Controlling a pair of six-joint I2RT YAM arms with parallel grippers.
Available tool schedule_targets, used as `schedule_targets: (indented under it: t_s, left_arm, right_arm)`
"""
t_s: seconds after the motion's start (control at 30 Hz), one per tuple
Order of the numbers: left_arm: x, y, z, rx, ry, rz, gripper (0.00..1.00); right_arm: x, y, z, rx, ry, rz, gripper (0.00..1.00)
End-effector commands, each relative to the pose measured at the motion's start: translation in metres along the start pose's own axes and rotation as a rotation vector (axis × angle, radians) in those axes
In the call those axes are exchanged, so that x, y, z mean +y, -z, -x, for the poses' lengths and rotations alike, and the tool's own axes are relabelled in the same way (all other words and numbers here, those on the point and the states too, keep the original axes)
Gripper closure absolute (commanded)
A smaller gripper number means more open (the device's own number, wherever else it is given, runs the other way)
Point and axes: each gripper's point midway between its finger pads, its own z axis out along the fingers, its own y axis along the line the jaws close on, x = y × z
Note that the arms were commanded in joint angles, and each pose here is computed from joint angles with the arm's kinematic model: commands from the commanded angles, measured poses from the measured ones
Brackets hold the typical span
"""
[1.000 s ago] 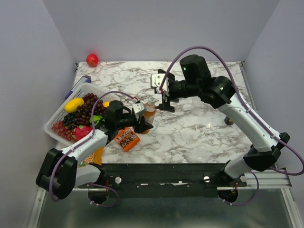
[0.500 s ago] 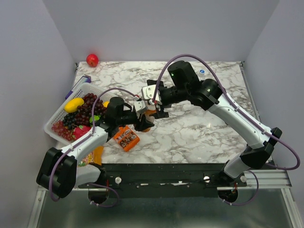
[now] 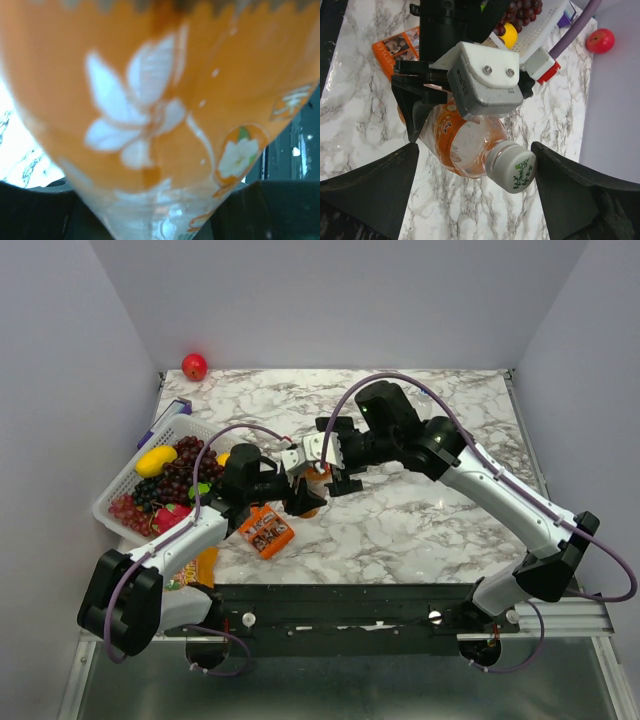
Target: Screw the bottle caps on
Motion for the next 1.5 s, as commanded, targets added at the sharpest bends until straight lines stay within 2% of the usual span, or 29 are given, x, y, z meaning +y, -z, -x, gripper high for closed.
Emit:
schedule_targets:
  t_s: [0.0, 0.23, 0.4, 0.47, 0.5, 0.57, 0.6, 0.73, 0.77, 0.9, 1.0, 1.17, 1.47]
  left_arm:
    - [0.017, 0.004, 0.025, -0.107, 0.083, 0.063, 1.00]
    - [0.030, 0.009, 0.029, -0.141, 0.096, 0.104, 1.00]
    - [0.019, 0.008, 0.028, -0.129, 0.065, 0.040, 1.00]
    - [0.011, 0.008, 0.024, -0.102, 0.045, 0.006, 1.00]
    - [0.007, 0.006, 0.025, -0.093, -0.021, -0.018, 1.00]
    - [-0.004, 0.006, 0.013, -0.040, -0.037, -0.057, 1.00]
    - [-0.006, 0.006, 0.012, -0.030, -0.093, -0.069, 1.00]
    - [-0.012, 0.012, -0.003, 0.034, -0.144, -0.092, 1.00]
    - [-0.011, 0.013, -0.003, 0.038, -0.164, -0.084, 1.00]
    - [-0.007, 0.015, -0.006, 0.061, -0.237, -0.070, 1.00]
    - [-0.005, 0.017, -0.008, 0.075, -0.249, -0.062, 1.00]
    - [-0.006, 0.019, -0.007, 0.077, -0.261, -0.063, 1.00]
    - [-0.007, 0.019, -0.006, 0.083, -0.287, -0.073, 1.00]
  right_arm:
    - [0.024, 0.011, -0.017, 0.079, -0.045, 0.035, 0.00]
    - [0.047, 0.016, -0.047, 0.181, -0.082, 0.064, 0.00]
    - [0.048, 0.010, -0.065, 0.249, -0.121, 0.034, 0.00]
    - [0.029, 0.013, -0.065, 0.260, -0.142, -0.045, 0.00]
    - [0.005, 0.024, -0.053, 0.226, -0.152, -0.112, 0.00]
    - [-0.020, 0.032, -0.033, 0.158, -0.208, -0.136, 0.00]
    - [-0.053, 0.060, 0.000, 0.077, -0.183, -0.214, 0.00]
    - [-0.042, 0.076, 0.027, 0.006, -0.132, -0.076, 0.03]
    - [-0.036, 0.077, 0.027, 0.005, -0.094, -0.044, 0.05]
    - [0.003, 0.068, 0.011, 0.025, -0.102, 0.106, 0.18]
    - [0.031, 0.064, 0.002, 0.024, -0.095, 0.213, 0.20]
    - [0.036, 0.056, -0.009, 0.037, -0.078, 0.211, 0.18]
    - [0.031, 0.045, -0.004, 0.009, -0.126, 0.211, 0.23]
